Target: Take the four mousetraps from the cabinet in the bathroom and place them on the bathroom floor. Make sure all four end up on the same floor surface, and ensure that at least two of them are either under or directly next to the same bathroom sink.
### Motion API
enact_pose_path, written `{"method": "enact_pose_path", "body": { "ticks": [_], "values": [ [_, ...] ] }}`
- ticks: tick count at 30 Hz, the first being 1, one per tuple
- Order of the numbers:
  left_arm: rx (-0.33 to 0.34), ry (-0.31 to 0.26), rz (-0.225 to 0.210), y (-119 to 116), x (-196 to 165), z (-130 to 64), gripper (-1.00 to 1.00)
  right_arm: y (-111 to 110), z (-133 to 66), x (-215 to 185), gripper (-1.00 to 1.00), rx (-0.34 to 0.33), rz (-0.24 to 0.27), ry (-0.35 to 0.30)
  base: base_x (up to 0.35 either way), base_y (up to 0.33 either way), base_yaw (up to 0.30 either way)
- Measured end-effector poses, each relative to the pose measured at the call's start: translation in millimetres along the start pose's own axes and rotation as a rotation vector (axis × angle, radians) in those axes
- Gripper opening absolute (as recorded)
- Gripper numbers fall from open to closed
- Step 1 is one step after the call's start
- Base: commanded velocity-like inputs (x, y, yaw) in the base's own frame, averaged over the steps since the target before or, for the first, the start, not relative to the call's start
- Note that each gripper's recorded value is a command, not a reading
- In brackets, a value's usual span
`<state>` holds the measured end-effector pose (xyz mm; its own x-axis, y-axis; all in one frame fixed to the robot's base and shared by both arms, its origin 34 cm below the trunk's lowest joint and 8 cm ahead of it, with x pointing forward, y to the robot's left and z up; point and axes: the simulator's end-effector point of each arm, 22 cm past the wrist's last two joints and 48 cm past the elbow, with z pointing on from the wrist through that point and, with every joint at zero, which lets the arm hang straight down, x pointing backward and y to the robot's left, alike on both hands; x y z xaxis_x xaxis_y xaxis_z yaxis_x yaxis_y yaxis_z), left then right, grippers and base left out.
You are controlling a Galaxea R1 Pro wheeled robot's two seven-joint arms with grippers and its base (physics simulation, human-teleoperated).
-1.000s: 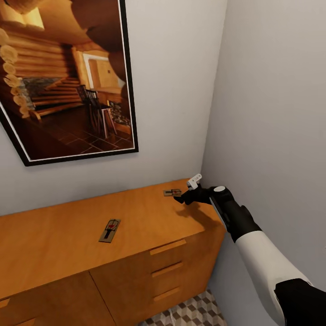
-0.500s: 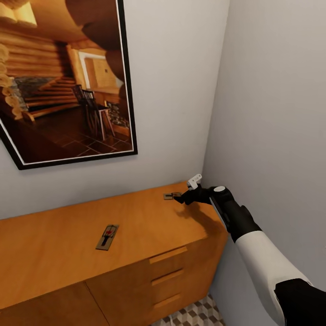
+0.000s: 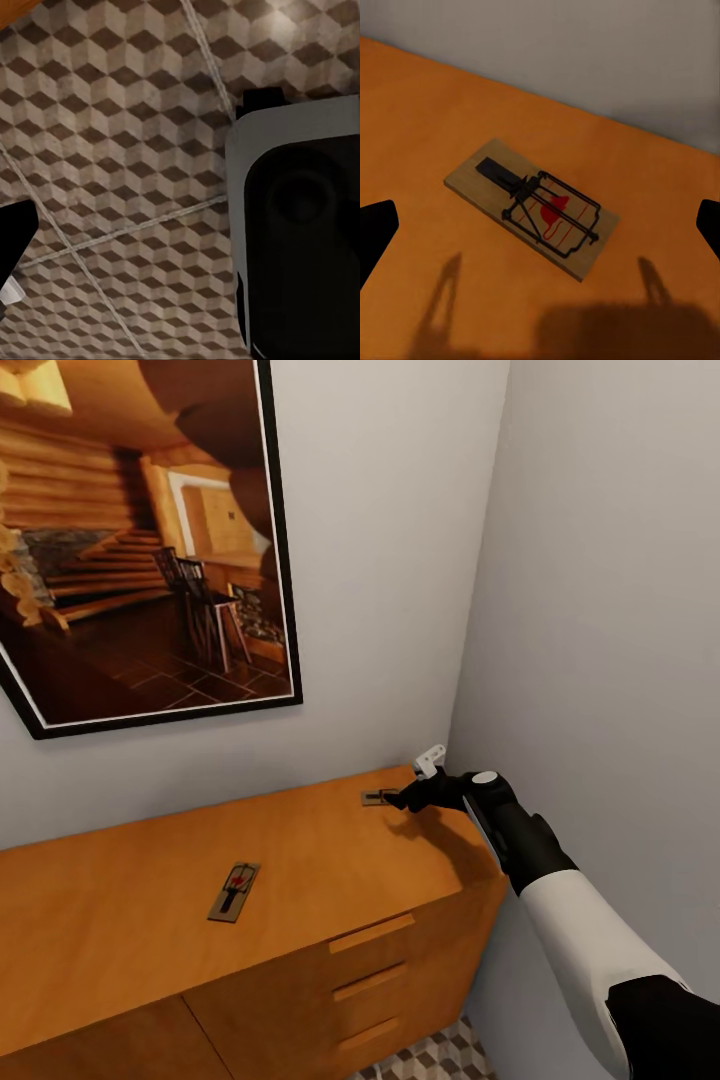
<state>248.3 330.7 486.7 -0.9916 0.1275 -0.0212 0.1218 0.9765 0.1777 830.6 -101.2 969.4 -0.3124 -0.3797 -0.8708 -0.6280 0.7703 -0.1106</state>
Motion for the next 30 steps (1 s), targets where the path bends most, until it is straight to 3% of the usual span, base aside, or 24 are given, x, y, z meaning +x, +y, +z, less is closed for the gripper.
{"method": "enact_pose_path", "body": {
  "ticks": [6, 30],
  "values": [
    [0.004, 0.023, 0.004, -3, 19, 0.1, 1.0, 0, 1.3, 4, 1.0, -0.001, 0.005, 0.009, 0.0, 0.0, 0.0],
    [0.007, 0.045, 0.008, -5, 29, 1.1, 1.0, 0, 9.7, 15, 1.0, -0.008, 0.003, 0.013, 0.0, 0.0, 0.0]
  ]
}}
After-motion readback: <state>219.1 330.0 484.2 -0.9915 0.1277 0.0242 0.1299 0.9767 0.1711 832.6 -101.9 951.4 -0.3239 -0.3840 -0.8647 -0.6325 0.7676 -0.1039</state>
